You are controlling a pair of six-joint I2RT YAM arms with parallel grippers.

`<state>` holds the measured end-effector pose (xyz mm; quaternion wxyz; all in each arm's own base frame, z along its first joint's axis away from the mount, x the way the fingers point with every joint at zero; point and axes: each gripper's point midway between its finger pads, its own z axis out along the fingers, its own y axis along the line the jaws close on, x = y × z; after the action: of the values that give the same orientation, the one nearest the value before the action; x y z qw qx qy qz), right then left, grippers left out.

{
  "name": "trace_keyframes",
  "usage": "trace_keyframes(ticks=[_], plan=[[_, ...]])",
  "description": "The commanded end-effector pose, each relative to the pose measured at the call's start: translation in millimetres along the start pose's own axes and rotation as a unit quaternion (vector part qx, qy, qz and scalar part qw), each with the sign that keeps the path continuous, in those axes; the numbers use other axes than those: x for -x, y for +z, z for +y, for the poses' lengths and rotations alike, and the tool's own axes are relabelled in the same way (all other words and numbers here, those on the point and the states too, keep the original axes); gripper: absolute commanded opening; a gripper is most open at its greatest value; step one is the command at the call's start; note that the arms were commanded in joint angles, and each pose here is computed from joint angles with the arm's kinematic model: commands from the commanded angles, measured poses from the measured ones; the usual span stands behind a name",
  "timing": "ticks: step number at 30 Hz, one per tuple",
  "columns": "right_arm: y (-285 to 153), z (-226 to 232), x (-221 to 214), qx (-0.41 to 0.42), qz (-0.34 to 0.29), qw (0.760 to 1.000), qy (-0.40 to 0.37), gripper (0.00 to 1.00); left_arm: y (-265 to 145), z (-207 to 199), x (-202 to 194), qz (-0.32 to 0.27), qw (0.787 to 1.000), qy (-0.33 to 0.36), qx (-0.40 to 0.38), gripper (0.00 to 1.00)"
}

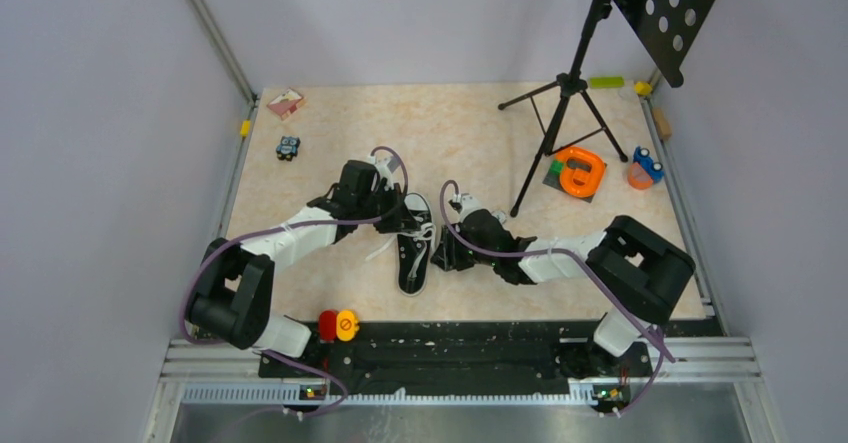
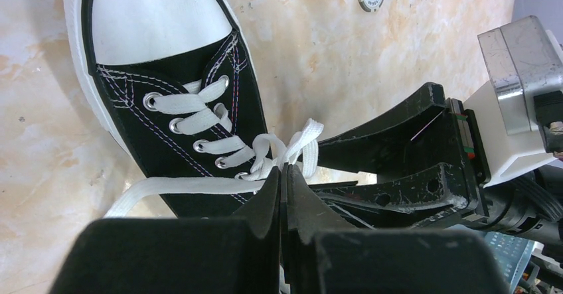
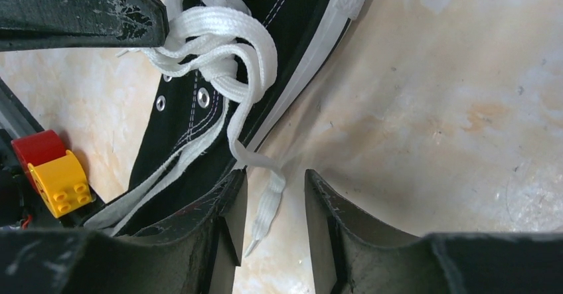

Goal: Tie the shoes
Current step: Cross the shoelace with the shoelace.

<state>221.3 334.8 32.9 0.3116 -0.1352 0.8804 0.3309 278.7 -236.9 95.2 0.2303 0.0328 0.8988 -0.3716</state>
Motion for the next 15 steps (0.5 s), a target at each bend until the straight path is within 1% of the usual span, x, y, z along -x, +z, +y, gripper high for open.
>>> trace_keyframes(ticks=[1,3,9,11,15], plan=[[10.3,17.6,26.1,0.025,-0.05,0.998,-0.028,0.37,-4.3,-14.0,20.3,-0.028,0.999,0.018,-0.018,0.0],[10.7,17.2,27.3,0.024,-0.053,0.998,-0.03,0.32,-4.3,-13.5,19.8,-0.027,0.999,0.018,-0.017,0.0],[8.1,22.4,31.5,0.035,-0.059,0.997,-0.037,0.06,-3.6,-12.7,19.1,-0.026,0.999,0.018,-0.016,0.0],[6.0,24.9,33.6,0.039,-0.062,0.997,-0.041,0.0,-3.8,-12.6,19.3,-0.026,0.999,0.018,-0.016,0.0],[1.5,29.0,38.4,0.043,-0.065,0.996,-0.046,0.0,-4.0,-13.0,19.6,-0.027,0.999,0.019,-0.017,0.0]])
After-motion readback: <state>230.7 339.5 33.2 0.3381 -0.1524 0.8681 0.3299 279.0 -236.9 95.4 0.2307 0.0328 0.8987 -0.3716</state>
